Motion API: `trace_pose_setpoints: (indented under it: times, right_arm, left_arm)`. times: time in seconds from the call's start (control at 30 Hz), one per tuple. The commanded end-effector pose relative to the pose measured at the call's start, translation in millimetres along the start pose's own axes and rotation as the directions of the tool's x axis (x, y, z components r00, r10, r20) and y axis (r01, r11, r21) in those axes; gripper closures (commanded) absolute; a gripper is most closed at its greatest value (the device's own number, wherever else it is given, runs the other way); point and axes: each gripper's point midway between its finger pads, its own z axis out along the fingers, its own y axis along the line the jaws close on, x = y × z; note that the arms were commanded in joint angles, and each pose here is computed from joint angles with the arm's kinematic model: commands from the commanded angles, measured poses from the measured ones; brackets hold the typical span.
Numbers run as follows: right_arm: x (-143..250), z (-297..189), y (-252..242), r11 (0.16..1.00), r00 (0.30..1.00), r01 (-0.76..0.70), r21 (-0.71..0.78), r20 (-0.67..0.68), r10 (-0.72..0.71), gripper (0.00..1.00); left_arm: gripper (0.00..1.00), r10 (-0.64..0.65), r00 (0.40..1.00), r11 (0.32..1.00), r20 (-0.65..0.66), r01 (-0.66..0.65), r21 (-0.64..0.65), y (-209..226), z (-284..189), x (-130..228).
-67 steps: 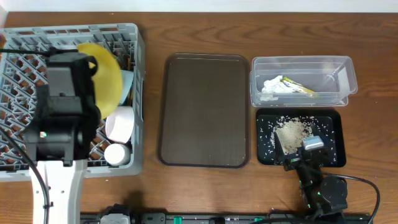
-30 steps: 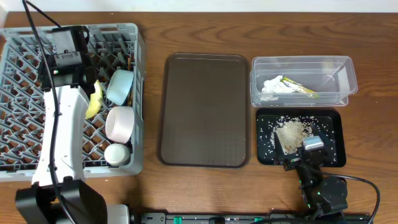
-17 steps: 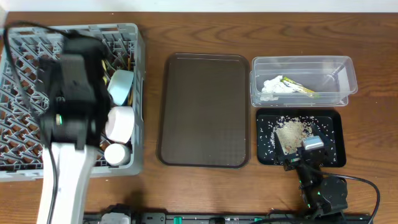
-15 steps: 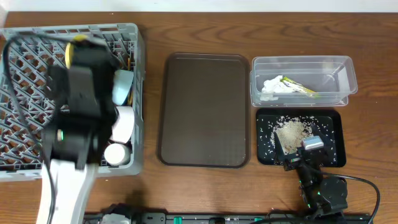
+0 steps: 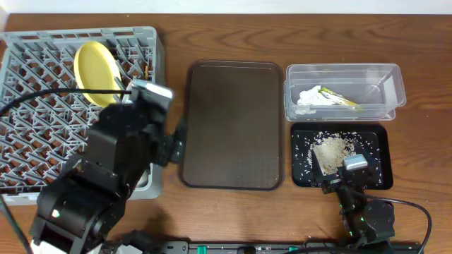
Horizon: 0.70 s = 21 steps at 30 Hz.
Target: Sort waste into correct bins and load items into the dishwasher
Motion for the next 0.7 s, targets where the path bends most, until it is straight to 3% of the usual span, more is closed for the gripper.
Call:
trace_pose_setpoints:
  times: [0.0, 0.17, 0.47, 0.67]
  right_arm:
    - [0.7, -0.1, 0.1, 1.0, 1.0, 0.01, -0.002, 0.0, -0.01, 0.01]
    - [0.7, -0.1, 0.1, 1.0, 1.0, 0.01, -0.002, 0.0, -0.01, 0.01]
    - [0.7, -0.1, 0.1, 1.0, 1.0, 0.01, -0.002, 0.0, -0.01, 0.01]
    - [0.7, -0.1, 0.1, 1.0, 1.0, 0.01, -0.002, 0.0, -0.01, 0.01]
  left_arm:
    - [0.07, -0.042, 0.997, 0.997, -0.058, 0.046, 0.065, -11.6, -2.8, 14.1]
    - [0.07, -0.113, 0.993, 0.991, -0.045, 0.116, 0.063, -8.7, -16.3, 19.6]
    - [0.06, -0.207, 0.958, 0.978, 0.197, 0.202, 0.049, 7.3, -20.4, -17.6]
    - [0.06, -0.262, 0.9, 0.965, 0.348, 0.253, 0.07, 14.2, 0.6, -10.3]
